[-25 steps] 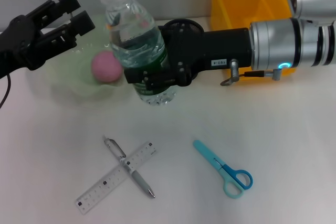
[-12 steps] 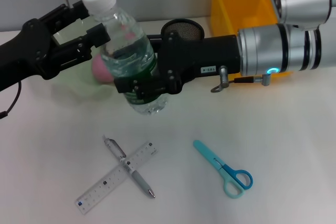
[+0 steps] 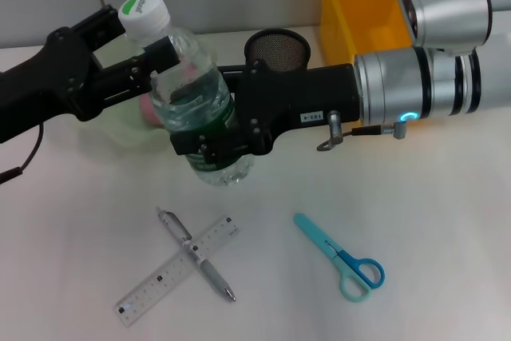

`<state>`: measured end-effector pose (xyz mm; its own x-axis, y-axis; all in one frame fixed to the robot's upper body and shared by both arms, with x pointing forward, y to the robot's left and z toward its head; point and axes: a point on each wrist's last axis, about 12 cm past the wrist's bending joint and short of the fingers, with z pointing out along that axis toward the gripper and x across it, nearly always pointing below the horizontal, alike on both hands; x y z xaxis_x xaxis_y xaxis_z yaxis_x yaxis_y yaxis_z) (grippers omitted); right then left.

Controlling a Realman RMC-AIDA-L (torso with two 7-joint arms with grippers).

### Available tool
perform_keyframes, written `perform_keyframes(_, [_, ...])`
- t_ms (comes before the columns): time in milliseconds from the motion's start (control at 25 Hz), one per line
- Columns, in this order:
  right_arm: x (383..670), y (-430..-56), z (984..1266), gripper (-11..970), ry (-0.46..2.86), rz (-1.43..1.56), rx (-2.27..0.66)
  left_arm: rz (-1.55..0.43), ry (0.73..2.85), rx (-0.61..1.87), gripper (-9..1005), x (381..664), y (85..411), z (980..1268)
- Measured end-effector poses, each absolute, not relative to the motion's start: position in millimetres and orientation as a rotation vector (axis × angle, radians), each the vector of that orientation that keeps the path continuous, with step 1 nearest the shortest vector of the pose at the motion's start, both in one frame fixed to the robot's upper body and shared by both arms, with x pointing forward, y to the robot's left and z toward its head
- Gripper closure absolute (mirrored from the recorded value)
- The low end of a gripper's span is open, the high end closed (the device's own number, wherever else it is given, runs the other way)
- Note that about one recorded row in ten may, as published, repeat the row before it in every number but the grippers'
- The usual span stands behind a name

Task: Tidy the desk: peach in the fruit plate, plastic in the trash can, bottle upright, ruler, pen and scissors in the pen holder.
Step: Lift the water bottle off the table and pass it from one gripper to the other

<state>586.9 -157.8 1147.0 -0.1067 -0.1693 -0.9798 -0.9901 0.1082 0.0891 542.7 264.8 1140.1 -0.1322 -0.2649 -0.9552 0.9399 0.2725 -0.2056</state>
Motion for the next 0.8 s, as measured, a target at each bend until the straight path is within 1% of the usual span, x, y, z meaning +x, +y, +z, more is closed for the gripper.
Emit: perform_keyframes(800, [586.6, -153.0, 1143.5, 188, 1.474, 1.108, -1.236, -1.199, 1.268, 0.741, 214, 543.3, 263.5, 1139.5])
